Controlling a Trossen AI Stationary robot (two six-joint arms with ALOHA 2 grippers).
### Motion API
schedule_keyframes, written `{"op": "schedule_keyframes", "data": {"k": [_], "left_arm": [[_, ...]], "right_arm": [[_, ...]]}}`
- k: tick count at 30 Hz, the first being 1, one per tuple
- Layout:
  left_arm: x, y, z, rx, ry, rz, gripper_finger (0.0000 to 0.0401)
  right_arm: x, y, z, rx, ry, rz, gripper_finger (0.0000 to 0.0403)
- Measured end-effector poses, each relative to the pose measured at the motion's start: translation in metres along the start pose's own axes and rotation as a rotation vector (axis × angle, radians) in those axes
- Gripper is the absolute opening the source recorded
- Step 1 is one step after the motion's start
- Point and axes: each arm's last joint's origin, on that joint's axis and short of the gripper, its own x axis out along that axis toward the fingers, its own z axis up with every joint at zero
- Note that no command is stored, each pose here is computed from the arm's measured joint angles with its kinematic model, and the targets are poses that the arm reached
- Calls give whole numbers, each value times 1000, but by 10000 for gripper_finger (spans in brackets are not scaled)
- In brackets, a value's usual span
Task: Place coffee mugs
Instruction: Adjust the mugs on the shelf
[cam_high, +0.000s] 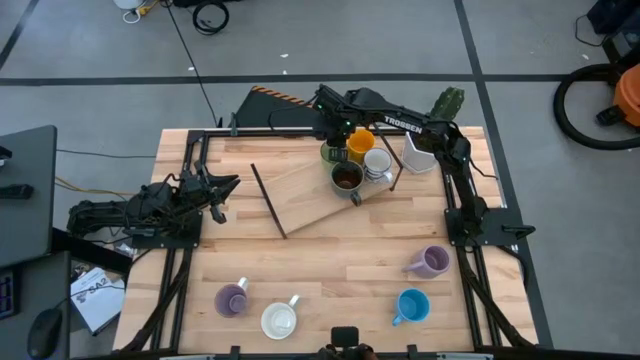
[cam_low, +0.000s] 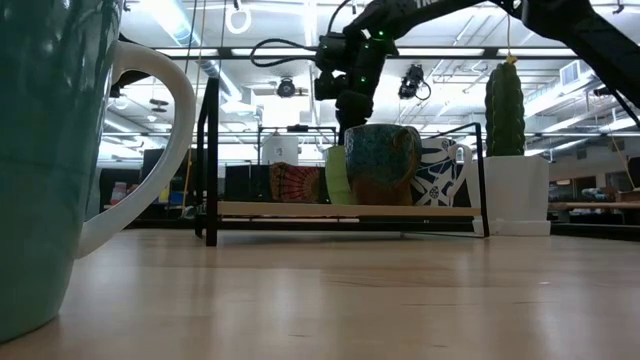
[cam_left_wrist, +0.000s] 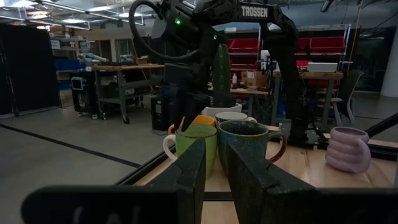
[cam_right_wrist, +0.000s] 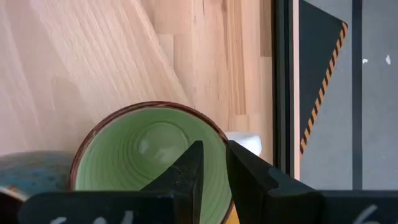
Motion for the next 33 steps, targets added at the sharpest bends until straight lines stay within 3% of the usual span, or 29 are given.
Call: {"op": "schedule_keyframes", "data": {"k": [9,16,20,24,33], "left_arm": [[0,0,0,0,0,0,68],[0,0,0,7,0,0,68],[0,0,0,7,0,0,68],[0,0,0,7,0,0,68],[0,0,0,1,1,0,68]], "right_arm": [[6,7,3,-37,-34,48,75],[7,30,12,-172,-35,86,75],[8,38,13,-218,25,16,75],[1,37,16,-188,46,-58,75],[-3,16,3,5,61,2,75]]}}
